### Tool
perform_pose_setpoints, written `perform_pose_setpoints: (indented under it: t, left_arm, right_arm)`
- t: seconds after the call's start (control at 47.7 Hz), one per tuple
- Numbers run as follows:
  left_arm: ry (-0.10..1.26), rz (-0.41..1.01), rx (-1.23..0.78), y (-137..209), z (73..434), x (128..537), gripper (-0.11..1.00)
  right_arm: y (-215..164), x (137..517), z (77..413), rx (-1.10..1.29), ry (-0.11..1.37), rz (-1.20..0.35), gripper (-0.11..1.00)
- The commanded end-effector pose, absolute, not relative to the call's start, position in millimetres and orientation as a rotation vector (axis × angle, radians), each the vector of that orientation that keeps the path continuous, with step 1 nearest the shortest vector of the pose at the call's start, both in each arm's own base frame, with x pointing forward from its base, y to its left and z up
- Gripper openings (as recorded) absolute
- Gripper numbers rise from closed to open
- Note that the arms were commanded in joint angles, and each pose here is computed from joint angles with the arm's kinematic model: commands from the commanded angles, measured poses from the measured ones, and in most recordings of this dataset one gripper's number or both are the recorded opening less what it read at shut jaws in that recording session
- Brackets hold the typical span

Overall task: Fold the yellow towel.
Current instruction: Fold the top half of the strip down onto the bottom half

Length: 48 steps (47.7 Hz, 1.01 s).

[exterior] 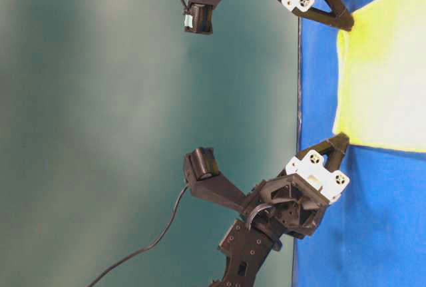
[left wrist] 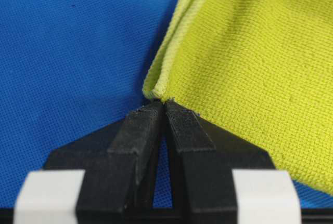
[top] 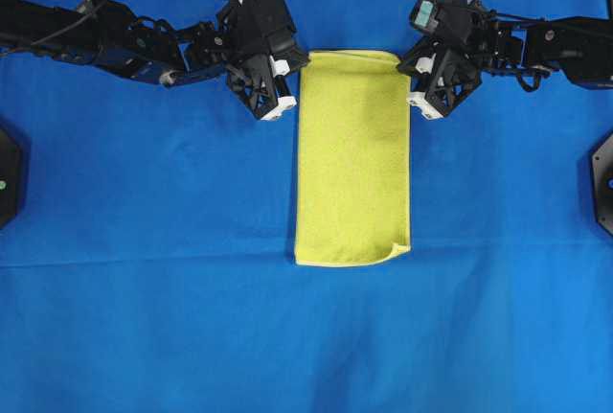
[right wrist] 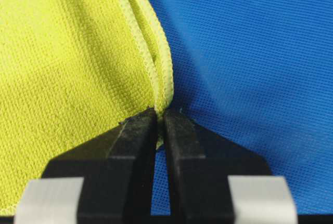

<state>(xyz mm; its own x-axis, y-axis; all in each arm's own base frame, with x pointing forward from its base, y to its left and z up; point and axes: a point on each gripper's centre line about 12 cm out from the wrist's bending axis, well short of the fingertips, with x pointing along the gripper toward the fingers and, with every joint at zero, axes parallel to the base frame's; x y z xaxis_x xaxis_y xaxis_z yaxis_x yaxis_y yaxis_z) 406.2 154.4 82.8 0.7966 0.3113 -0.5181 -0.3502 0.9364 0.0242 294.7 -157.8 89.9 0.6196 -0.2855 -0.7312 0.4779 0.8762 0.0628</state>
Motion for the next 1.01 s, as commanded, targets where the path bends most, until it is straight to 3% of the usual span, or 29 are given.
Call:
perform_pose_setpoints:
  t: [0.0, 0.272, 0.629, 0.838, 0.985]
  left_arm:
    - [0.491, 0.353, -0.062, 155, 100, 413, 0.02]
    - [0.441, 0.351, -0.039, 153, 135, 410, 0.02]
    - [0.473, 0.333, -0.022, 148, 137, 408, 0.02]
    - [0.470, 0.277, -0.007, 122, 152, 407, 0.02]
    - [0.459, 0.195, 0.013, 85, 164, 404, 0.02]
  right_arm:
    - [-161, 300, 103, 0.257, 0.735, -0.449, 0.05]
    - [-160, 297, 134, 0.243, 0.655, -0.460, 0.05]
    - [-154, 296, 136, 0.249, 0.660, -0.456, 0.05]
    - [-125, 292, 146, 0.242, 0.702, -0.413, 0.05]
    - [-94, 290, 158, 0.234, 0.713, -0.353, 0.05]
